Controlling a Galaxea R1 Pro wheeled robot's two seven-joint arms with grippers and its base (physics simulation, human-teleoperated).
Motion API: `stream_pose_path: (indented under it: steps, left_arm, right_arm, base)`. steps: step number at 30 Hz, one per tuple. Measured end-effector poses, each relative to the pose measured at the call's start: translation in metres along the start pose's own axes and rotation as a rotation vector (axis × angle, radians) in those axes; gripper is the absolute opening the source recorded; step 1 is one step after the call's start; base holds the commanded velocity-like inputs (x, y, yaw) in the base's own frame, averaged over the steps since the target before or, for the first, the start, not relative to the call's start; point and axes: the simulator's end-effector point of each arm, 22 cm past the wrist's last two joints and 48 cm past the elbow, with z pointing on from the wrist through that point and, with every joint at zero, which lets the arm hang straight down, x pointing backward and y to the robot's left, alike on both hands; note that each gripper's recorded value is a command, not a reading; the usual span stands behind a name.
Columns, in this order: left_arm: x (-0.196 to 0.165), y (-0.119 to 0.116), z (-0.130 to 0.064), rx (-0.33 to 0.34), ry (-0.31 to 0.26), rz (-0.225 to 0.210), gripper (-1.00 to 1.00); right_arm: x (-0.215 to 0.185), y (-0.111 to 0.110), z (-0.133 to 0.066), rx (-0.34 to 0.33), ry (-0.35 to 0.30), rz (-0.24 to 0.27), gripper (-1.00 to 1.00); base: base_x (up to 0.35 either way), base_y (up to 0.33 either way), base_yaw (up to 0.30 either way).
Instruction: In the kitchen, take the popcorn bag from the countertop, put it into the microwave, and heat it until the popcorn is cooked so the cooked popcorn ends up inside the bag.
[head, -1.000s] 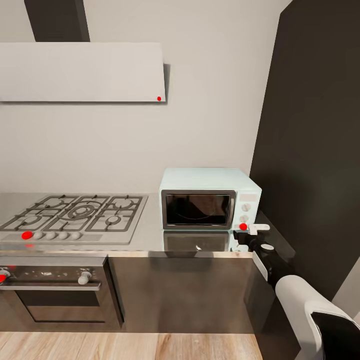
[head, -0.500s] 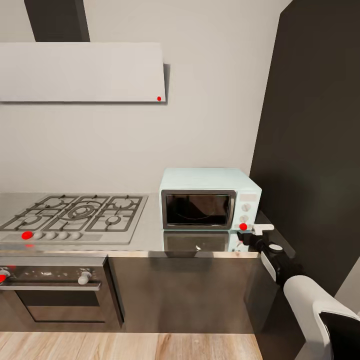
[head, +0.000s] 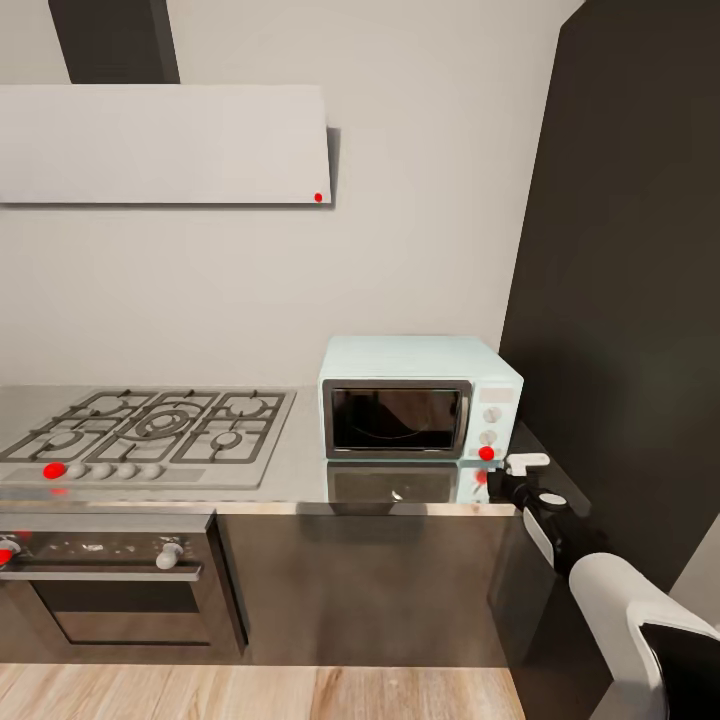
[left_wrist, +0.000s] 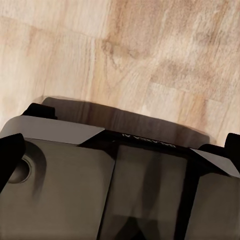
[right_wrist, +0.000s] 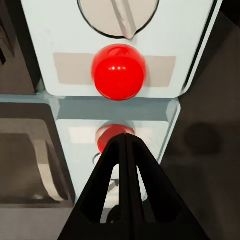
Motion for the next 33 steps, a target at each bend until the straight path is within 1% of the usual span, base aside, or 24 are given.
stream_pose_path:
  steps: [5, 16, 21, 23, 27, 29, 31, 32, 33]
  left_arm:
    - [0.0, 0.0, 0.0, 0.0, 0.0, 0.0, 1.0]
    - [0.0, 0.0, 0.0, 0.002, 0.001, 0.0, 1.0]
    - [0.003, 0.0, -0.01, 0.008, -0.021, 0.002, 1.0]
    - [0.003, 0.0, -0.011, 0.009, -0.024, 0.002, 1.0]
    - [0.003, -0.001, -0.011, 0.01, -0.024, 0.002, 1.0]
    - [0.002, -0.001, -0.009, 0.009, -0.022, 0.002, 1.0]
    - [0.001, -0.001, -0.003, 0.005, -0.007, 0.001, 1.0]
    - [0.0, -0.002, 0.001, 0.002, 0.002, 0.0, 1.0]
    - [0.0, -0.001, 0.0, 0.002, 0.001, 0.0, 1.0]
  right_arm:
    - [0.0, 0.0, 0.0, 0.0, 0.0, 0.0, -1.0]
    - [0.0, 0.0, 0.0, 0.001, 0.0, 0.002, -1.0]
    - [0.011, 0.0, -0.024, 0.0, 0.012, 0.005, -1.0]
    - [0.012, -0.001, -0.025, -0.002, 0.019, 0.008, -1.0]
    - [0.013, -0.001, -0.024, -0.001, 0.022, 0.008, -1.0]
    - [0.013, 0.0, -0.022, -0.002, 0.023, 0.008, -1.0]
    - [0.009, 0.0, -0.007, -0.001, 0.02, 0.008, -1.0]
    - [0.015, 0.001, 0.001, -0.002, 0.03, 0.006, -1.0]
    - [0.014, 0.001, 0.001, -0.002, 0.029, 0.006, -1.0]
  base:
    - [0.034, 0.0, 0.0]
    - [0.246, 0.0, 0.0]
    - [0.191, 0.0, 0.0]
    - [0.025, 0.0, 0.0]
    - [0.0, 0.0, 0.0]
    - [-0.189, 0.0, 0.0]
    - [-0.324, 0.0, 0.0]
    - [-0.333, 0.0, 0.0]
    - [-0.335, 0.0, 0.0]
